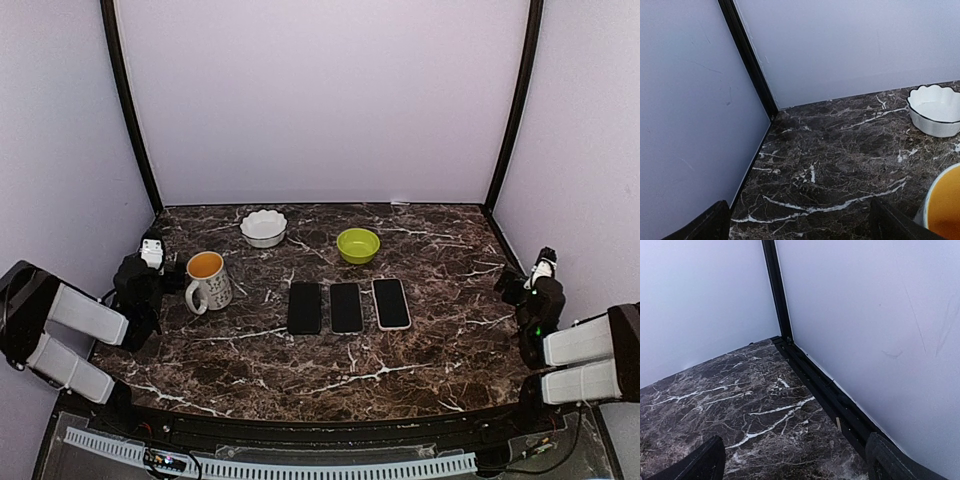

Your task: Put the phone into the phone case

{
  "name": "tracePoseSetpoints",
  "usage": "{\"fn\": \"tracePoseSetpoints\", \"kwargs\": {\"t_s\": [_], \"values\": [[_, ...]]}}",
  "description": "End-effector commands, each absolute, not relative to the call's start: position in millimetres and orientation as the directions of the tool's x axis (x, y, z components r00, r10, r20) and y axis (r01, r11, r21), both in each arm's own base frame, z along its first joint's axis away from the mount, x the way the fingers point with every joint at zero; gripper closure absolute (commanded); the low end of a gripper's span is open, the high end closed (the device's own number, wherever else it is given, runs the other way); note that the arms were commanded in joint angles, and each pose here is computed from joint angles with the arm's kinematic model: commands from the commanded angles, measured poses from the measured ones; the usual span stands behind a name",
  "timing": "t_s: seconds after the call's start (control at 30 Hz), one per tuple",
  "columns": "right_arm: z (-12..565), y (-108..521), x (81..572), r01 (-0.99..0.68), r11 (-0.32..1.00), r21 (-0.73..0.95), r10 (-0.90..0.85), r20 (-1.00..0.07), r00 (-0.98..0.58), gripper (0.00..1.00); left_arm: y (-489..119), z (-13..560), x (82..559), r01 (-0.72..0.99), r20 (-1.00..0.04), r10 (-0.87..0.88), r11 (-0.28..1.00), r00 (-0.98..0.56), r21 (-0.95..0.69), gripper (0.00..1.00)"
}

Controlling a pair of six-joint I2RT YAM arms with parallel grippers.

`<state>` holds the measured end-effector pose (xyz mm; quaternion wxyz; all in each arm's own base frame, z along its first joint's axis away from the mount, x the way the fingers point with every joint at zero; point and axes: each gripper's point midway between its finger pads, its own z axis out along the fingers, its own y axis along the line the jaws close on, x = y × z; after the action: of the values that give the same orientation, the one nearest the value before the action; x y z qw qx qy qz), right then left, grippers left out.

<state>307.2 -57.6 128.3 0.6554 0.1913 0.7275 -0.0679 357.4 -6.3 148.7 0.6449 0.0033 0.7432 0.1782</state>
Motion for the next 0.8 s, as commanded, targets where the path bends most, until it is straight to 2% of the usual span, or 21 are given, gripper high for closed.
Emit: {"fn": "tracePoseSetpoints", "kwargs": {"t_s": [0.0, 0.17, 0.37, 0.6, 0.77], "values": [[171.7, -47.0, 314.7, 0.269, 0.946, 0.18, 0.159, -0.982, 0.099, 0.02, 5.8, 156.2, 364.4, -0.269, -0.979, 0.192, 0.941, -0.068, 0.203, 0.01], [176.2, -61.4, 313.5, 0.305, 0.94, 0.156, 0.118, -0.983, 0.14, 0.02, 8.3, 143.5, 375.6, -0.234, -0.981, 0.159, 0.955, -0.109, 0.181, 0.01], [162.7, -51.4, 336.3, 0.237, 0.965, 0.11, 0.081, -0.988, 0.13, 0.02, 13.5, 143.5, 359.6, -0.222, -0.993, 0.111, 0.968, -0.049, 0.12, 0.01], [144.1, -40.7, 366.6, 0.148, 0.986, 0.078, 0.083, -0.996, -0.025, 0.02, 13.3, 134.5, 371.3, -0.21, -0.99, 0.118, 0.969, -0.078, 0.132, 0.01], [142.3, -35.1, 376.0, 0.112, 0.992, 0.064, 0.07, -0.996, -0.05, 0.01, 13.8, 135.2, 371.5, -0.212, -0.991, 0.114, 0.969, -0.075, 0.128, 0.01]]}}
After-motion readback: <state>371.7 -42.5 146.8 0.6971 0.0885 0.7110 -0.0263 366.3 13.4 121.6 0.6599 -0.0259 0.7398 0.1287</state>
